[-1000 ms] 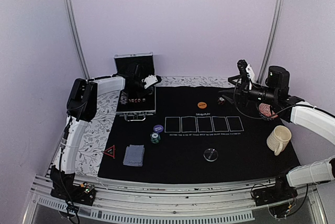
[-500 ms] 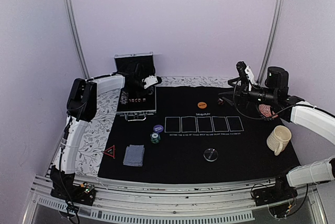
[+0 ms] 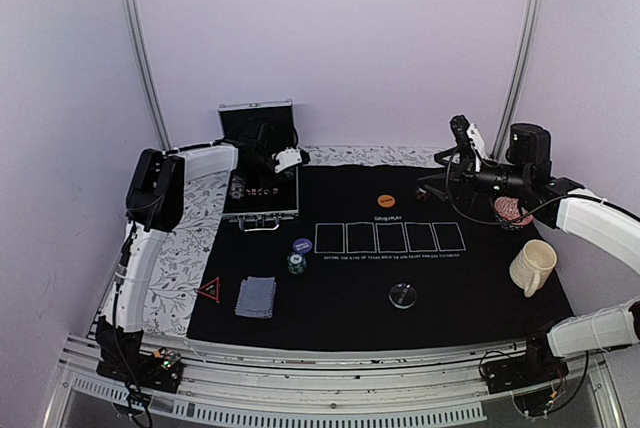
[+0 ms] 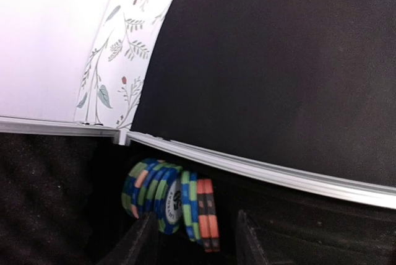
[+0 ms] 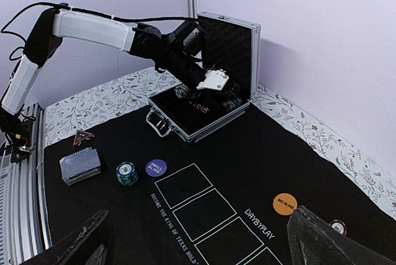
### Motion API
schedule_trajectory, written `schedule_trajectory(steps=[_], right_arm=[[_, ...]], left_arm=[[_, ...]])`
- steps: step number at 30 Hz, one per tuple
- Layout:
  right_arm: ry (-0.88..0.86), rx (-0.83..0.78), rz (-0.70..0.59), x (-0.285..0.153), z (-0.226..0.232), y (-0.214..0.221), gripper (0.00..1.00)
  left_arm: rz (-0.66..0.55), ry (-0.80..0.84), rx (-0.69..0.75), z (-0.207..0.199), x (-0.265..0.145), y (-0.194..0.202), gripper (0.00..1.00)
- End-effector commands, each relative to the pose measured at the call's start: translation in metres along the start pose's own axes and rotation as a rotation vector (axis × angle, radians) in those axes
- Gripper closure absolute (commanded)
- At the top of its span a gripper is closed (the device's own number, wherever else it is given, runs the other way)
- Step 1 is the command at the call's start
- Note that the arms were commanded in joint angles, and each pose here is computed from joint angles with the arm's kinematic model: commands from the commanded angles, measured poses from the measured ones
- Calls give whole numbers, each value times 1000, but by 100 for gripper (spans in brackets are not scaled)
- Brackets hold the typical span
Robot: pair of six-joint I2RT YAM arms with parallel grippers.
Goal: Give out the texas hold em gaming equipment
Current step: Pick up the pile of poker chips from the chip case.
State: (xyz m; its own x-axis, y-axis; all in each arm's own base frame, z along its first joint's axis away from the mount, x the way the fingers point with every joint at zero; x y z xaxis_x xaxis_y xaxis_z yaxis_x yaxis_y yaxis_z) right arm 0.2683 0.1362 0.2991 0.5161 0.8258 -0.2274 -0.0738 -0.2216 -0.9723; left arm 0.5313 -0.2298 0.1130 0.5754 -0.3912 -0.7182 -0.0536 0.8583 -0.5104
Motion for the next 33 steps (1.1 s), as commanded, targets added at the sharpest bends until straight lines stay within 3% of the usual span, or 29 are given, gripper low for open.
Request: schedule_trajectory(steps=[1, 21, 27, 33], right_arm=[[-26, 4, 8, 1, 1, -6, 1], [-22, 10, 17, -1, 2, -6, 1], [-24, 9, 17, -1, 3, -4, 1], [-32, 19, 26, 2, 2, -1, 1]], left_arm=[[21, 29, 15, -13, 24, 6, 56], [38, 278, 8, -44, 27, 27, 62], [39, 275, 7, -46, 29, 26, 63], [57, 126, -14, -29, 32, 22, 47]])
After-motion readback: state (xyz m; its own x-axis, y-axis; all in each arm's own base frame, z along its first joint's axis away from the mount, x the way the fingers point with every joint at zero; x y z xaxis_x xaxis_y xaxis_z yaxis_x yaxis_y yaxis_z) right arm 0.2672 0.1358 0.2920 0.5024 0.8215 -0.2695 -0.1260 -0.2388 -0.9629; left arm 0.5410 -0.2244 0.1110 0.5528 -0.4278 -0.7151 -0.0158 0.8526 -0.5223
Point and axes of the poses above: each gripper's point midway between its finger pads, its own x axis out along the fingers, its own z axis along the line the jaws close on, y = z × x, the point moved 10 cm from there along -x, back along the fingers, and after that the axes turned 4 degrees about -x, right-handed, at the moved point
